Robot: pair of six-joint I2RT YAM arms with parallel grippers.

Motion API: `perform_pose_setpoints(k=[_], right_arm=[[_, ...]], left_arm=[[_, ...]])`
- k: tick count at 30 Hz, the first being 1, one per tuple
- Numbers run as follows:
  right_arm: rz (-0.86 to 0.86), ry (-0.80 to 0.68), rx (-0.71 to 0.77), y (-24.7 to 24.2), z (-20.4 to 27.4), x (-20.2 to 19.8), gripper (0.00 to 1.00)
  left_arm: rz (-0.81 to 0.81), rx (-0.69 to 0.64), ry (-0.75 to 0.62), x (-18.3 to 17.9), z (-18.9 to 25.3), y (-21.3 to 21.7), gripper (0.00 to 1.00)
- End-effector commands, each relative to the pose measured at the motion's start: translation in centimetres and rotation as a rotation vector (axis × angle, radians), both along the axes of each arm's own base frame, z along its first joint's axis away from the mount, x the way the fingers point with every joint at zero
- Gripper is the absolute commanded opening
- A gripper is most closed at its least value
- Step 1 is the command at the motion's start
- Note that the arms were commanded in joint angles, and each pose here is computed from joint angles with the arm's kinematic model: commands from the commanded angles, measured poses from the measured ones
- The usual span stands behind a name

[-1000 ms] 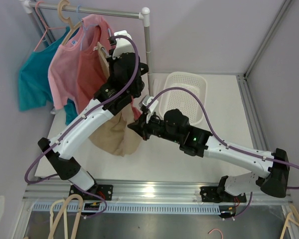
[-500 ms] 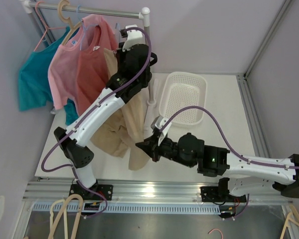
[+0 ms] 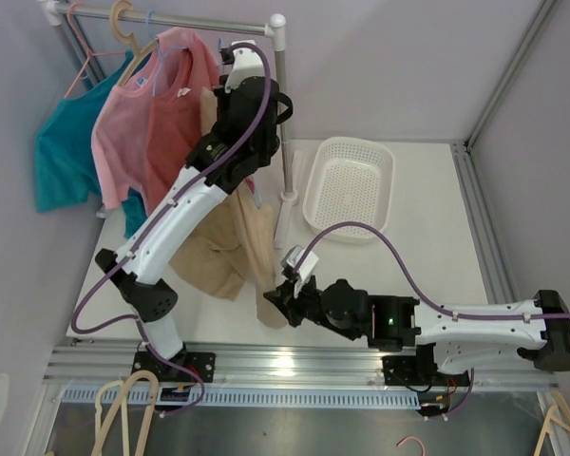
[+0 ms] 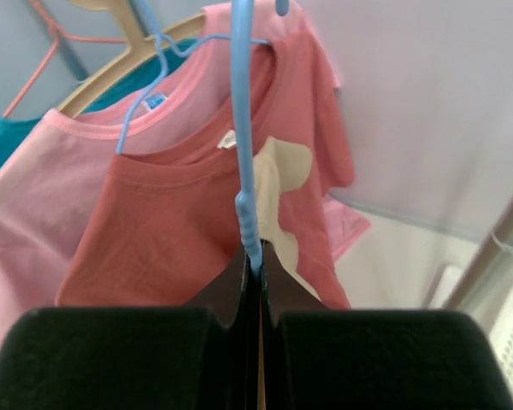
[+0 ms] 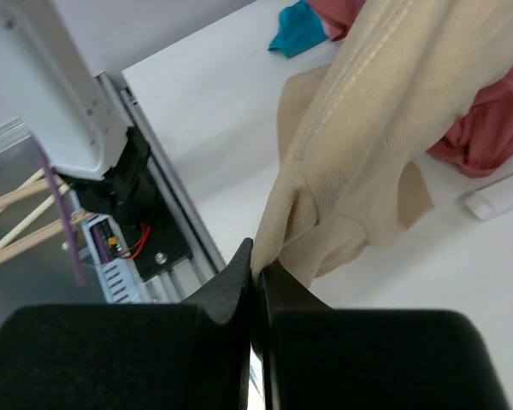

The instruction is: Remove the t-shirt from the hanger

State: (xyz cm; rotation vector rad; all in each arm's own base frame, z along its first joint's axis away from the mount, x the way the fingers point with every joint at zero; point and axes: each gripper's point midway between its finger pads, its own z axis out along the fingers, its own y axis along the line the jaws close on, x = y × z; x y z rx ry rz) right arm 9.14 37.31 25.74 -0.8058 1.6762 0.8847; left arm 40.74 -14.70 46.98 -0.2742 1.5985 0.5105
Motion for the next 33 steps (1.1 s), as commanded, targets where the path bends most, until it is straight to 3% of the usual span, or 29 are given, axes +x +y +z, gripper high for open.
perform_pose_setpoints(k=[1,3,4,5,7,8,9,14,19,25,26,27,33], right_arm=[[-0.061,-0.003,0.07,-0.1,2.6,2.3,0.0],[-0.13,-0.025,0.102,-1.0,4.2,5.1,0.0],[-0.135,-0.034,0.129,-1.2,5.0,5.9,0.0],[-0.153,-0.036,0.145,-1.5,5.6,6.8,0.0],[-0.217,-0.041,0.169,-2.6,6.3,9.5,0.0],[-0.216,-0.042,0.182,-2.8,7.0,10.1,0.0],[-0.228,-0.038,0.18,-2.9,7.0,10.8,0.0],[-0.315,0.017,0.121,-4.1,5.8,14.6,0.0],[-0.289,0.12,0.0,-3.1,2.3,15.3,0.0],[-0.238,0.305,-0.302,1.2,-6.4,17.3,0.0],[-0.231,0.299,-0.302,2.6,-5.6,18.0,0.0],[-0.232,0.328,-0.367,3.6,-8.5,18.5,0.0],[-0.213,0.349,-0.385,7.8,-10.9,21.5,0.0]], left_arm=[[-0.179,-0.224,-0.059,-3.8,3.3,-0.1,0.01],[-0.379,-0.327,0.064,-7.1,1.8,-1.2,0.01],[-0.432,-0.446,0.083,-8.5,1.4,-1.9,0.01],[-0.482,-0.458,0.171,-9.4,-1.2,-2.8,0.01],[-0.67,-0.597,0.133,-13.9,1.0,-3.1,0.01],[-0.688,-0.577,0.209,-14.4,-2.4,-3.8,0.01],[-0.747,-0.623,0.146,-16.5,-0.6,-2.6,0.01],[-0.864,-0.651,0.221,-21.5,-1.6,-0.8,0.01],[-0.816,-0.629,0.175,-23.9,-0.7,3.4,0.01],[-0.66,-0.543,0.098,-22.4,0.3,6.6,0.01],[-0.638,-0.533,0.085,-22.2,0.5,7.0,0.01],[-0.59,-0.506,0.06,-21.7,0.8,7.9,0.01],[-0.428,-0.41,-0.035,-21.0,2.4,11.8,0.01]])
